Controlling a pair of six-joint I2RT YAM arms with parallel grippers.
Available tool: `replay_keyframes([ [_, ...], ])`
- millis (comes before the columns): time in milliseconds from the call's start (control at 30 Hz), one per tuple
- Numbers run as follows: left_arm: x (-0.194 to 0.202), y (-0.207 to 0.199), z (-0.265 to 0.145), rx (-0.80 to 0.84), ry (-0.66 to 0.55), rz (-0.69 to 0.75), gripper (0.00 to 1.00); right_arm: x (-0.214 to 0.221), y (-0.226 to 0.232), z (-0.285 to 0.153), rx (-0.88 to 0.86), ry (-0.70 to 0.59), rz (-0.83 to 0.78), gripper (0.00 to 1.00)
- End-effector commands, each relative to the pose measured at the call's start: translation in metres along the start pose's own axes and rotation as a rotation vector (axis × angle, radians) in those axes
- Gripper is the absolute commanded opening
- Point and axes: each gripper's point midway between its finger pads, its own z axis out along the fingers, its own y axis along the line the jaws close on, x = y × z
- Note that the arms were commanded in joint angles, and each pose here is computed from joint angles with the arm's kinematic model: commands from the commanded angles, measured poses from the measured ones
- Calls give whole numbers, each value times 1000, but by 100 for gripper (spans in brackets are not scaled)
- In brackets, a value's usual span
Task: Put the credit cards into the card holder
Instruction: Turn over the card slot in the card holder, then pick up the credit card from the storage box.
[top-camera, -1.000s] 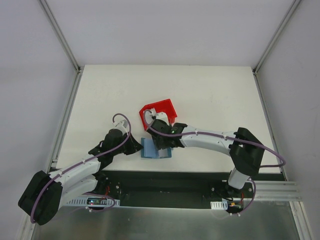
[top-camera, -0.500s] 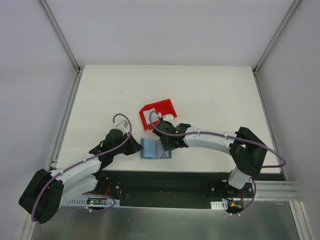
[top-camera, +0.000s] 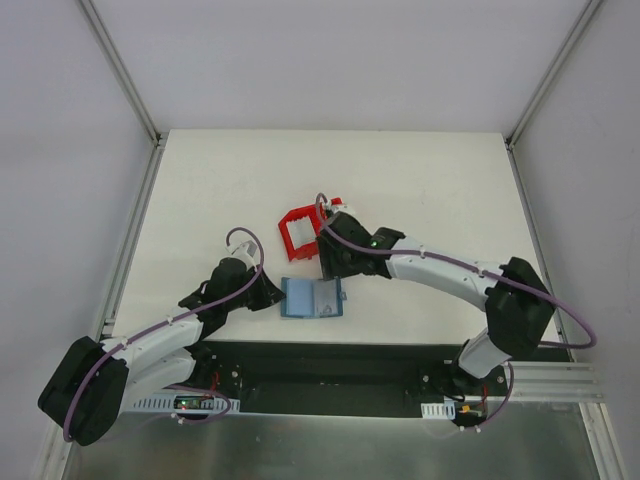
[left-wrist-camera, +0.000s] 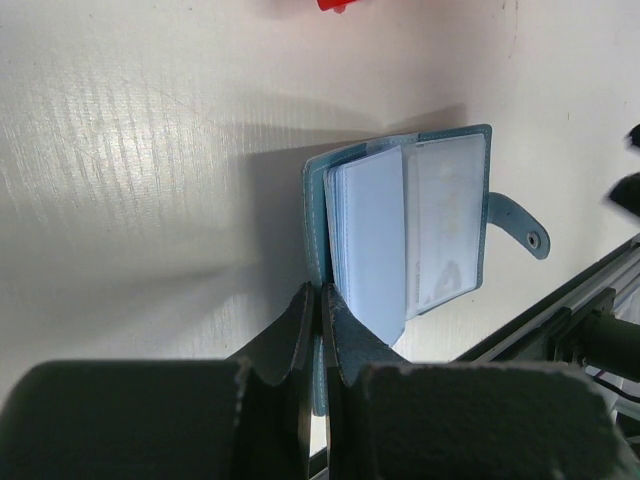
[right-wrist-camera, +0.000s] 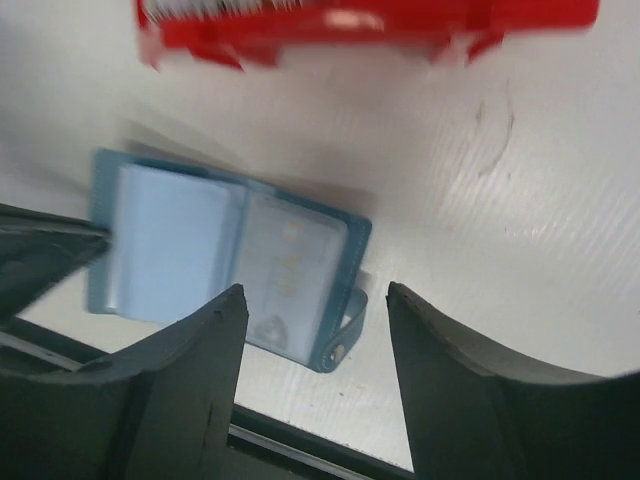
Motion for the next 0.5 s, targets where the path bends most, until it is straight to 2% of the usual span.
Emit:
replay_keyframes([
  [0,-12,-16,0,42,-33,29,0,-79,21,-33,-181,-157,18,63],
  [133,-13,-16,1,35,-34,27,0,-116,20,-26,-224,-178,32,70],
  [200,-13,-16,1,33,-38,24,0,-126,24,-17,-278,-143,41,73],
  [467,-15,-15,2,28,-42,20,0,-160,33,24,-325,-93,50,76],
])
